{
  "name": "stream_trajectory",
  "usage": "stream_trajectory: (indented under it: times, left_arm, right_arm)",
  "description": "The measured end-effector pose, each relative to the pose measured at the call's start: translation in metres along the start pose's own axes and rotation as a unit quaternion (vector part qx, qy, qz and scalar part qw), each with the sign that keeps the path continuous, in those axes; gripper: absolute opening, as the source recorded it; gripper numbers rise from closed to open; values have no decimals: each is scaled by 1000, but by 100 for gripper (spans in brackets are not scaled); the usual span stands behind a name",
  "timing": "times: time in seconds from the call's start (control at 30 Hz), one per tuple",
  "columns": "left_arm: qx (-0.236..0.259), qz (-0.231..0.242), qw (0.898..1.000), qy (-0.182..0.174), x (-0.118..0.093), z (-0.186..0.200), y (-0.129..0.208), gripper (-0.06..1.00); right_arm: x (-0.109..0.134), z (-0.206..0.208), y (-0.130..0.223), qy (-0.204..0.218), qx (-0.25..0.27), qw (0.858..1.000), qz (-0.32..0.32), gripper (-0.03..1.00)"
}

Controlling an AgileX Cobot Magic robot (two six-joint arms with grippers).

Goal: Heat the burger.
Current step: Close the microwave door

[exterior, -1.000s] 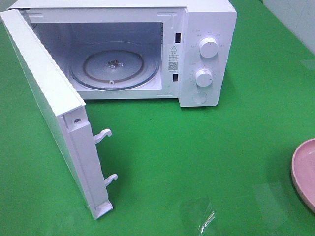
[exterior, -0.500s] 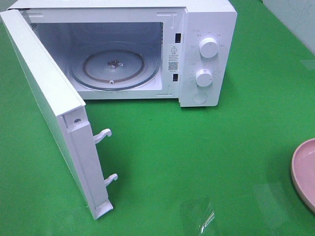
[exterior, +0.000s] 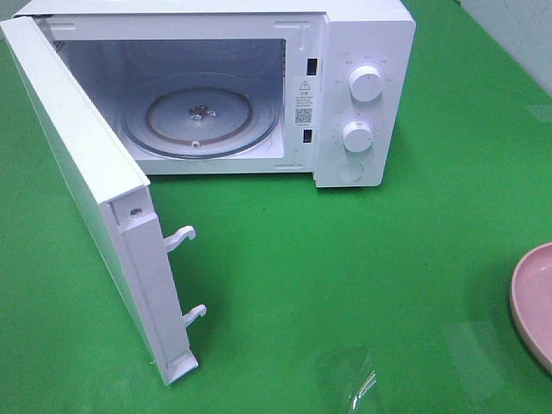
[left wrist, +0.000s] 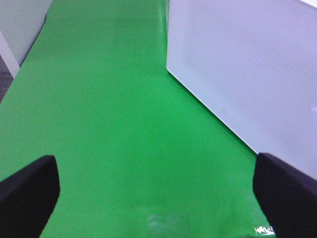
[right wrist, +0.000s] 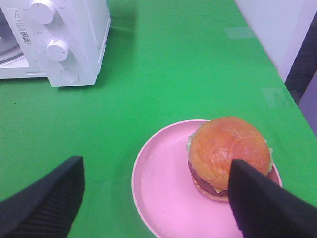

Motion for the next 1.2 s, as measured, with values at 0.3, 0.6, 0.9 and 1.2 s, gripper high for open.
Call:
stream_trajectory:
  times: [0.3, 0.6, 0.9, 1.2]
  left_arm:
    - [0, 0, 1000, 0, 0, 0, 0, 98]
    - [0, 0, 1000, 0, 0, 0, 0, 98]
    - [-32, -1, 999, -11, 4, -1, -15, 96]
    - [-50, -8, 998, -30, 17, -31, -49, 66]
  right_arm:
    - [0, 0, 0, 0, 0, 1000, 0, 76]
    - [0, 0, 0, 0, 0, 1000, 0, 76]
    - [0, 0, 0, 0, 0, 1000, 0, 76]
    - [0, 0, 0, 0, 0, 1000, 0, 76]
Point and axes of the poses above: a point on each arm's last joint axis where the gripper is mounted, z pointing back along that axis away from the gripper, x along the wrist's bending axis when the last joint is at zero, y = z × x, the point moved 4 cm from there along -z, pointing out along that axis toward the gripper, and after that the axes turned 10 degrees about -z, right-handed, at the moved point
